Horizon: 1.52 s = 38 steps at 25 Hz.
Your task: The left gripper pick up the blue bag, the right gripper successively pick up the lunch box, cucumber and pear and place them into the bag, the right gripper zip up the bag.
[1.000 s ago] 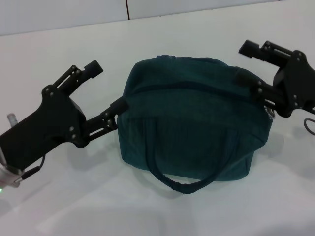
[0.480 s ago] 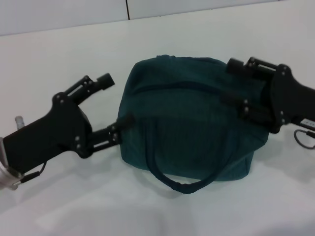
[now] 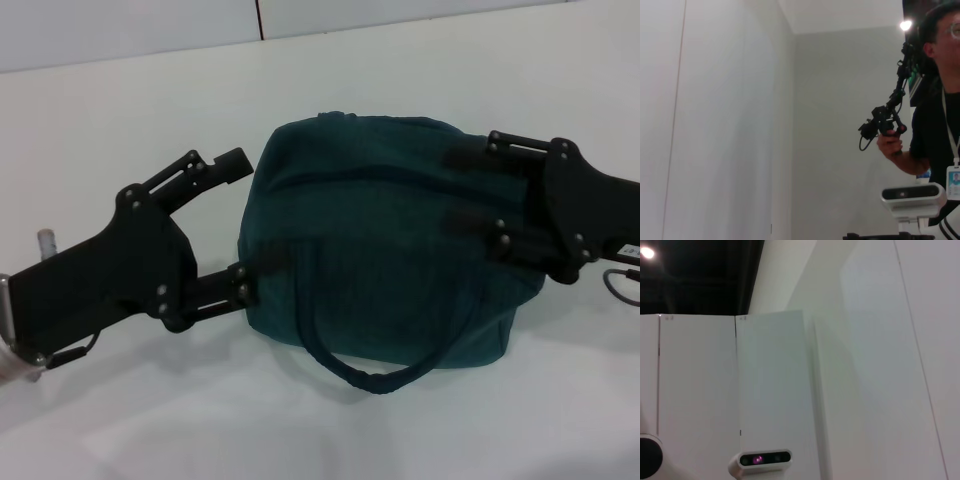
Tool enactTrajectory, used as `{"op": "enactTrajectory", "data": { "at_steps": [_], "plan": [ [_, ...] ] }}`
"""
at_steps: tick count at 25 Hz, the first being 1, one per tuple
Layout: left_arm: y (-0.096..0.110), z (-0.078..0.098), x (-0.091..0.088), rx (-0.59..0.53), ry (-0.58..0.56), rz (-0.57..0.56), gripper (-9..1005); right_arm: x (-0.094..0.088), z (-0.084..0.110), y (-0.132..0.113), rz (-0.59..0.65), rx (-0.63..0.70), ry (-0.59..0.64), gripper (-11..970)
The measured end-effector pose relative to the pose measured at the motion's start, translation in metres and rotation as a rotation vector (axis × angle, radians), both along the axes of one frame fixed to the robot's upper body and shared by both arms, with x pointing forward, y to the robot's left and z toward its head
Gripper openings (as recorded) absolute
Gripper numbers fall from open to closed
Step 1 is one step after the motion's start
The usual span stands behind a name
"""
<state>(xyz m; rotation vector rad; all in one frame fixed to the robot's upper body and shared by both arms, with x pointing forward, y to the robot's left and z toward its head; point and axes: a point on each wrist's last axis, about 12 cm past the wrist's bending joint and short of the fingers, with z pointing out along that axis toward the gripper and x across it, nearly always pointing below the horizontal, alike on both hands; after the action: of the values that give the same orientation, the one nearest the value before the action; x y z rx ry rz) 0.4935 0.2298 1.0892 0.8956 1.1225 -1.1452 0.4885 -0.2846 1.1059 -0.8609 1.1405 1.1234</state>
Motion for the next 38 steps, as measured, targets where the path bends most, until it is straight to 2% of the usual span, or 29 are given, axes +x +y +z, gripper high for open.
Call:
{"op": "enactTrajectory", "data": {
  "at_steps": [19,30,38],
  "plan": [
    [0.002,0.0,-0.006,-0.019,0.001,-0.016,872,0.002,0.004,0.0,0.018,0.006,0.018,561],
    [0.006,-0.016,-0.015,0.043,0.065,0.006,872,0.006,0.003,-0.008,0.029,-0.067,0.058,561],
    [0.009,-0.021,-0.021,0.046,0.09,0.019,872,0.004,0.0,-0.01,0.027,-0.082,0.072,561]
  ]
}}
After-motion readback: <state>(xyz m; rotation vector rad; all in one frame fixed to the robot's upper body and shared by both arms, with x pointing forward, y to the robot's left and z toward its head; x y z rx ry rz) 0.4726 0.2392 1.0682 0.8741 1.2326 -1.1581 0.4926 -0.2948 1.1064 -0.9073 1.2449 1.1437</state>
